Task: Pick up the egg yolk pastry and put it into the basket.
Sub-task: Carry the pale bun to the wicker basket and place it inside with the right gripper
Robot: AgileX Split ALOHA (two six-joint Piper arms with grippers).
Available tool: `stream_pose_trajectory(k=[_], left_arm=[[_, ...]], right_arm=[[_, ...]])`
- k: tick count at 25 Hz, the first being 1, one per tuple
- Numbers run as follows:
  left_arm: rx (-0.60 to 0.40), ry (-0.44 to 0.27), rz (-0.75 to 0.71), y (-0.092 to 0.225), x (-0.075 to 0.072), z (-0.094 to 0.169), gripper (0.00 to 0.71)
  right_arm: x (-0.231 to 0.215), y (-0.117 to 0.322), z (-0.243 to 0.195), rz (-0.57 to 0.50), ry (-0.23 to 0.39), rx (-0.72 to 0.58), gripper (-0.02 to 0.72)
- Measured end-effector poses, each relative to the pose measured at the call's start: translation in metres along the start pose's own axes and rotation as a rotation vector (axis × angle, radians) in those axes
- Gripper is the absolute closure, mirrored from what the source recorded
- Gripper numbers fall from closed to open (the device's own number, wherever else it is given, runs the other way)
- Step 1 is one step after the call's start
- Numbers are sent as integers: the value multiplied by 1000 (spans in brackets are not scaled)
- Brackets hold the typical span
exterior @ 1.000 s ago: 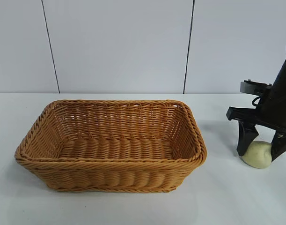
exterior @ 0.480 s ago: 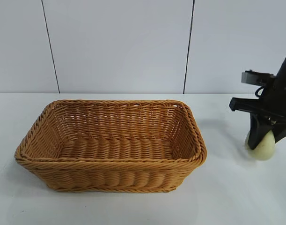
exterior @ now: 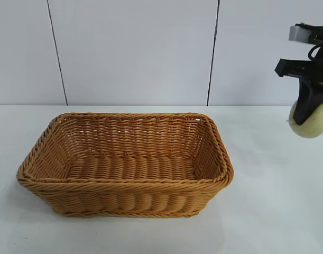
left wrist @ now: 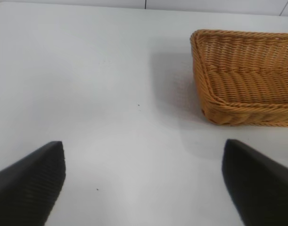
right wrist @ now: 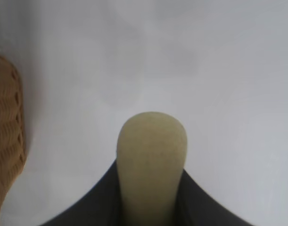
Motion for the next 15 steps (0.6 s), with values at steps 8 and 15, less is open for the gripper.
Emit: stream_pose_trajectory(k=[8, 15], left_arm=[[0, 0, 0, 0, 0, 0, 14], [0, 0, 0, 0, 0, 0, 14]], right_arm=[[43, 2, -2, 108, -38, 16, 565], [130, 19, -9, 295, -113, 12, 565]])
Point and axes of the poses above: a point on each arm's last joint axis where the gripper is mounted, z pointing back along that axis away from the gripper, x along the wrist's bending axis when the last joint is at zero, y = z × x, the point moved 3 cm from there along -z, pointing out along that axis toward the gripper, and after that the axes turned 4 degrees about z, right-handed, at the moved point
